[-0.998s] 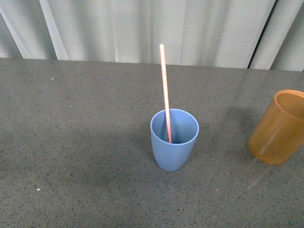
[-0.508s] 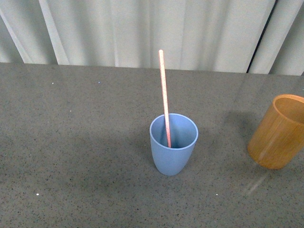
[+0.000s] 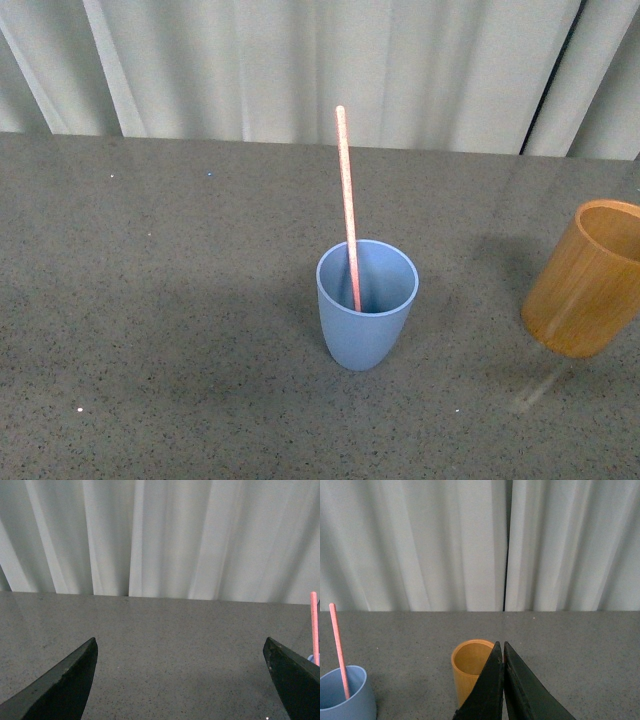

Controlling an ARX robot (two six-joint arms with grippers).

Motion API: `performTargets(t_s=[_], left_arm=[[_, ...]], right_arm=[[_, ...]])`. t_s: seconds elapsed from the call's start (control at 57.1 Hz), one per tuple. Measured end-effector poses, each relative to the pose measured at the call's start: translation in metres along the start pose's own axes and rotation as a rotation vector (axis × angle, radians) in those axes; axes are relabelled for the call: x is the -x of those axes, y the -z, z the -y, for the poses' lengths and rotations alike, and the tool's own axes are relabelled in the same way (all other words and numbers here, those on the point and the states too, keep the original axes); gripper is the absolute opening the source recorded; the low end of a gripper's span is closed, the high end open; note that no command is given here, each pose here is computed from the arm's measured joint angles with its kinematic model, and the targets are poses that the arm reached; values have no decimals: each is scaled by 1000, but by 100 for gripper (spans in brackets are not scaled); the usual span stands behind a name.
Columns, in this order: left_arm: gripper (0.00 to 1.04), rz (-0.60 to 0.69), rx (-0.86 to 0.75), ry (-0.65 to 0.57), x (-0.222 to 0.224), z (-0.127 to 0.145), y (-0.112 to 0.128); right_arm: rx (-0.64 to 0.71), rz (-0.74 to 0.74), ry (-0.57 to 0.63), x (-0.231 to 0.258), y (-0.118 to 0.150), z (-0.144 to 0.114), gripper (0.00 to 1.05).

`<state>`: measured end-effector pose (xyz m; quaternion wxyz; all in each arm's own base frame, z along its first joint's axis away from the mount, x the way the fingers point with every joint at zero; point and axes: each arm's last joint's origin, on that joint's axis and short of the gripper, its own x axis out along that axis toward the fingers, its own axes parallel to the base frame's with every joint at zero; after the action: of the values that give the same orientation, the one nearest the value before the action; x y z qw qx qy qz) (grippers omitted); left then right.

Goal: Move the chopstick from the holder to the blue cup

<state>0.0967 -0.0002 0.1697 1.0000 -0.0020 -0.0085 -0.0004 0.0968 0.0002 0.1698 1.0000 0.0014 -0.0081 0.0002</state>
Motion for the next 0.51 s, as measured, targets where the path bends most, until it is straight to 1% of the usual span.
performTargets(t_s=[0.123,0.14,0.175,0.193,0.228,0.245,0.298,0.368,0.403,0.42,0.508], left_arm=[[98,0,0,0,0,0,0],[98,0,0,0,0,0,0],[98,0,0,0,0,0,0],[98,0,0,0,0,0,0],[98,0,0,0,0,0,0],[98,0,0,0,0,0,0],[98,0,0,0,0,0,0],[98,0,0,0,0,0,0],[98,0,0,0,0,0,0],[98,0,0,0,0,0,0],[98,0,0,0,0,0,0]], right_arm=[[0,0,0,0,0,0,31],[0,0,0,0,0,0,33],[0,0,0,0,0,0,40],[0,0,0,0,0,0,41],[0,0,0,0,0,0,49],[0,0,0,0,0,0,49],[0,0,0,0,0,0,61],[0,0,0,0,0,0,71],[0,0,0,0,0,0,79],[0,0,0,0,0,0,80],[-1,0,0,0,0,0,96]])
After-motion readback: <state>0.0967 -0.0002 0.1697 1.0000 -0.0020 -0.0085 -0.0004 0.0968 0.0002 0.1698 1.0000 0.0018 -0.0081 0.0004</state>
